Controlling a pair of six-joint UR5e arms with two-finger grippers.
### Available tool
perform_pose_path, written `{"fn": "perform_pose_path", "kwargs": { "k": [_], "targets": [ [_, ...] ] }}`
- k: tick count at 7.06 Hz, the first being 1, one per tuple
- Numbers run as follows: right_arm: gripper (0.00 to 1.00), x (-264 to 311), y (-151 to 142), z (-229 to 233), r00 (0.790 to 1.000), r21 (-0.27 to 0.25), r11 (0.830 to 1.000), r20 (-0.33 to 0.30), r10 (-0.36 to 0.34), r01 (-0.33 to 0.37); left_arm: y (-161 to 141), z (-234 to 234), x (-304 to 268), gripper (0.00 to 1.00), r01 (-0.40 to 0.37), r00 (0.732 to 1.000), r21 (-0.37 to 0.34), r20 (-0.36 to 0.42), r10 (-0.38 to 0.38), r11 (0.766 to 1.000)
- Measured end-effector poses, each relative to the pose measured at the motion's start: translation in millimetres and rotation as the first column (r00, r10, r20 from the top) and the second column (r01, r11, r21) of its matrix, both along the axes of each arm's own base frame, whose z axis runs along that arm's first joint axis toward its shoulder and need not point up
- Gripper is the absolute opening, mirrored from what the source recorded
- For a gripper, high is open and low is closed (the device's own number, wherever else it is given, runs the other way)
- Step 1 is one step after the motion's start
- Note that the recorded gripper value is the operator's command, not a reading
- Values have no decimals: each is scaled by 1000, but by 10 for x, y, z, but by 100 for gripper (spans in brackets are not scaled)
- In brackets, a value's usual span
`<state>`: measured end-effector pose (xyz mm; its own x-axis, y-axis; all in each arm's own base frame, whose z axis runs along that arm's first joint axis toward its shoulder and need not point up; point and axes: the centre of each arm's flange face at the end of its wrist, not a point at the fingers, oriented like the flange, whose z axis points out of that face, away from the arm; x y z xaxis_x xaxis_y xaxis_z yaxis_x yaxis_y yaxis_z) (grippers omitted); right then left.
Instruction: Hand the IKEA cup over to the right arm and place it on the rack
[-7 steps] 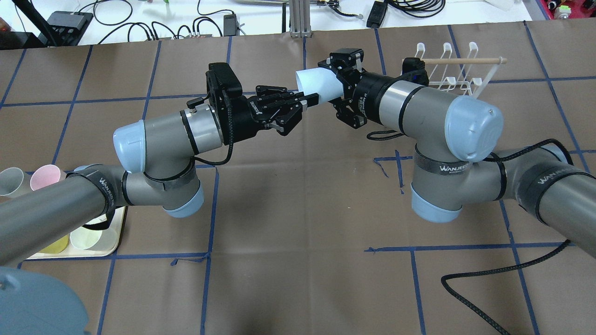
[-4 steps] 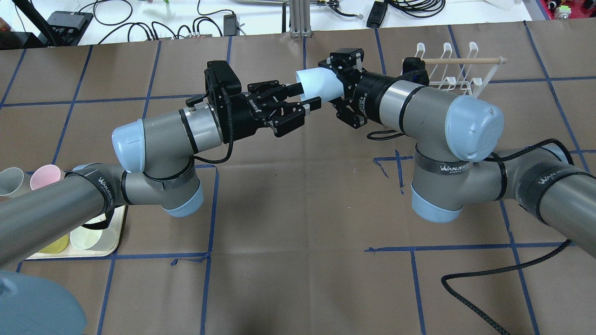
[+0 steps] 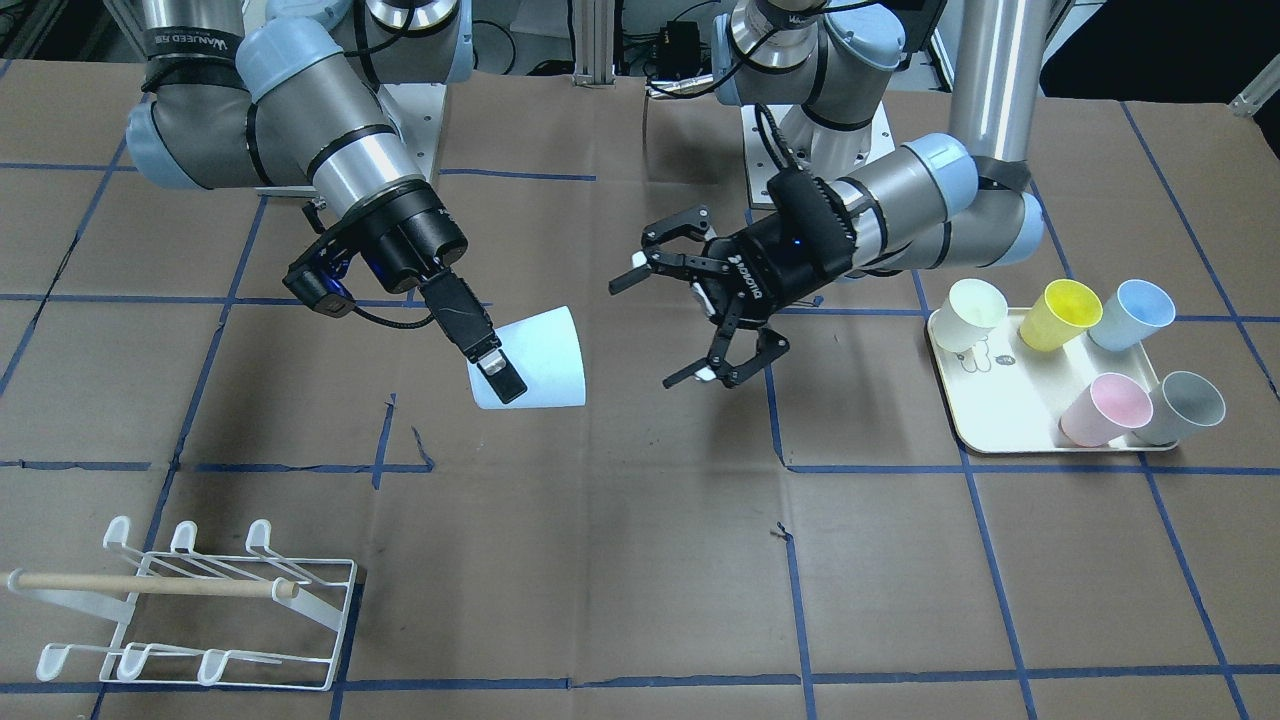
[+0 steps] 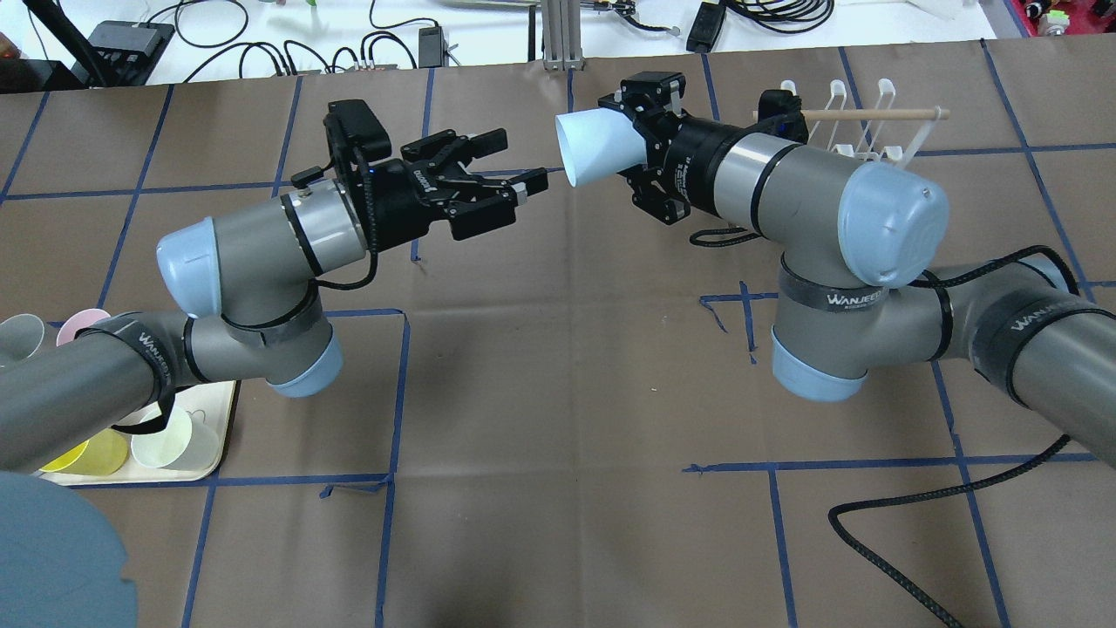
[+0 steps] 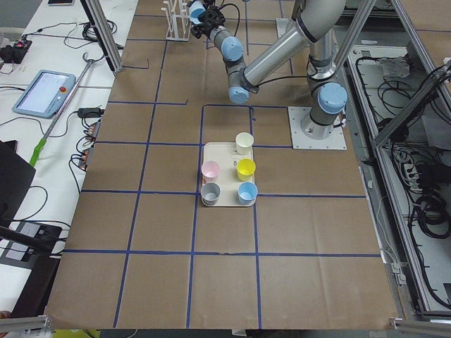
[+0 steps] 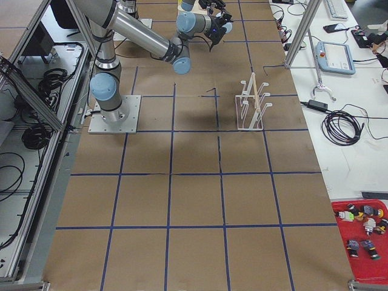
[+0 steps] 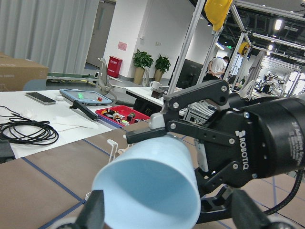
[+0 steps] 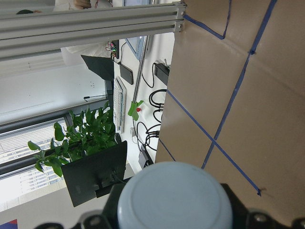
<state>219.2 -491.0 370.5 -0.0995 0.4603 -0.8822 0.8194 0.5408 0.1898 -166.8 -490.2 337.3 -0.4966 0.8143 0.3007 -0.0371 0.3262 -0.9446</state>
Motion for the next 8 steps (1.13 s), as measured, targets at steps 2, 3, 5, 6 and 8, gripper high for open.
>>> {"fn": "perform_pose_path", "kwargs": {
  "k": [2,3,5,6,8],
  "targets": [
    [32,-299,-255,-14,996,-71,997,-80,-26,21,-197,2,424,96,-55,998,5,-12,55,998],
    [31,-509,-379,35,981,-162,987,-196,-18,-14,-416,52,540,96,-106,994,38,0,106,994],
    [31,-885,-576,25,881,-300,942,-474,-8,-152,-926,121,729,96,-293,956,188,92,280,937],
    [31,-1048,-691,-32,788,-331,914,-615,-21,-234,-1121,116,783,96,-409,910,283,191,367,868],
    [31,-1314,-899,-142,573,-356,875,-811,-115,-329,-1333,169,612,98,-625,763,421,505,402,657]
  ]
}}
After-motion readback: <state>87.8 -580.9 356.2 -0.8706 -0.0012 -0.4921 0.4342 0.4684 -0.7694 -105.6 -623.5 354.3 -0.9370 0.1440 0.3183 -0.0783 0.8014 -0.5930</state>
